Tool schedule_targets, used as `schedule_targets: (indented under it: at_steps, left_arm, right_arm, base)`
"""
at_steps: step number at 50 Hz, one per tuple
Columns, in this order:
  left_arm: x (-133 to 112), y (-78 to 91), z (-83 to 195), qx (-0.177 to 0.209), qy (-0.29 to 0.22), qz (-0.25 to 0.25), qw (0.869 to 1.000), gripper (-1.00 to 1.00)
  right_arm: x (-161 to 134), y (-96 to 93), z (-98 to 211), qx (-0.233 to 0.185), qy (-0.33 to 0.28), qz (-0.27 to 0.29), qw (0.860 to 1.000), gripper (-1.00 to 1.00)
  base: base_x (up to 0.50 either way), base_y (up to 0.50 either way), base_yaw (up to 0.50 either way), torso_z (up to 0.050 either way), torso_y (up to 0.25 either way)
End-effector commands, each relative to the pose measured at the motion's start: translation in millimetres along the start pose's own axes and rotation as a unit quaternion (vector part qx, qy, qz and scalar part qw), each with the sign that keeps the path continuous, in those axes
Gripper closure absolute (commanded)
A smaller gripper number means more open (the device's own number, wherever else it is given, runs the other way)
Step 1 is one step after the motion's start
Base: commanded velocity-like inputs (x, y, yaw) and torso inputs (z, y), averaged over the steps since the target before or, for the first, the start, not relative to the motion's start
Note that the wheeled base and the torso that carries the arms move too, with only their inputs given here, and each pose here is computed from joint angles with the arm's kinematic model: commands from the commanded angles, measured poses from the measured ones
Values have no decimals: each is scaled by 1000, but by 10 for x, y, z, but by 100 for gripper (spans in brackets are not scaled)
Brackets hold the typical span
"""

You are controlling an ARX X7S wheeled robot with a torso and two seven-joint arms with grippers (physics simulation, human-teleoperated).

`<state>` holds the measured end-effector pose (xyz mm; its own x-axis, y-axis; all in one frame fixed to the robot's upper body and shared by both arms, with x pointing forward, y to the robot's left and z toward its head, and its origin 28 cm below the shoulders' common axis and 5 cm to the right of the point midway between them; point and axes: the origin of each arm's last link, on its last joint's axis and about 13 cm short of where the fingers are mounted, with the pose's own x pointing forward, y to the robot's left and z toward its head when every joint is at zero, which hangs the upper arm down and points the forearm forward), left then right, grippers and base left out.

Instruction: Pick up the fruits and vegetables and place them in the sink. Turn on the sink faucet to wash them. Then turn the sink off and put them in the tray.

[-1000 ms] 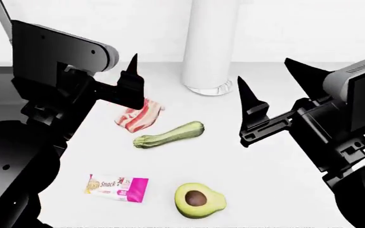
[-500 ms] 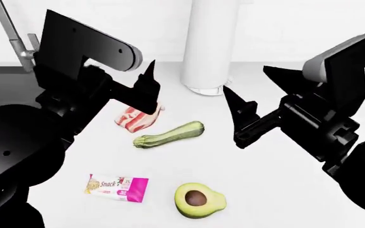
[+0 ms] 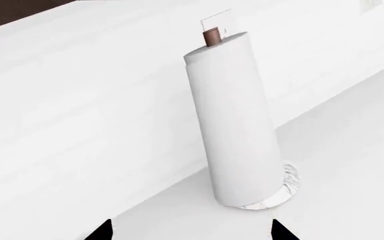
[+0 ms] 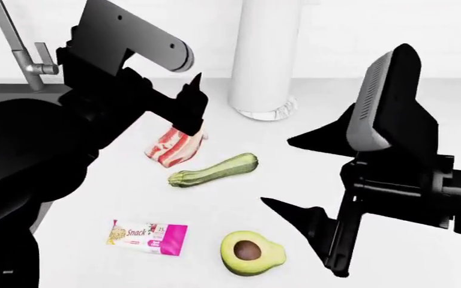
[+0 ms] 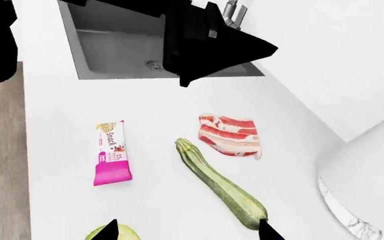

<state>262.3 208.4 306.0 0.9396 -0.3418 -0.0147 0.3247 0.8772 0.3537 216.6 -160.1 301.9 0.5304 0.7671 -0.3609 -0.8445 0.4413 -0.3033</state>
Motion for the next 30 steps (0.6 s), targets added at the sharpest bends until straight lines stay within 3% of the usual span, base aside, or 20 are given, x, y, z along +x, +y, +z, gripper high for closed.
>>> schedule_targets:
  at_steps: [1, 30]
  left_arm:
    - [46, -19, -25, 2, 14, -5, 1000, -100]
    - [42, -7, -14, 7, 15, -3, 1000, -100]
  right_arm:
    - [2, 73, -27, -8, 49, 76, 996, -100]
    - [373, 97, -260, 16, 107, 134, 985, -100]
  base:
    - [0, 0, 0, 0, 0]
    - [0, 0, 0, 0, 0]
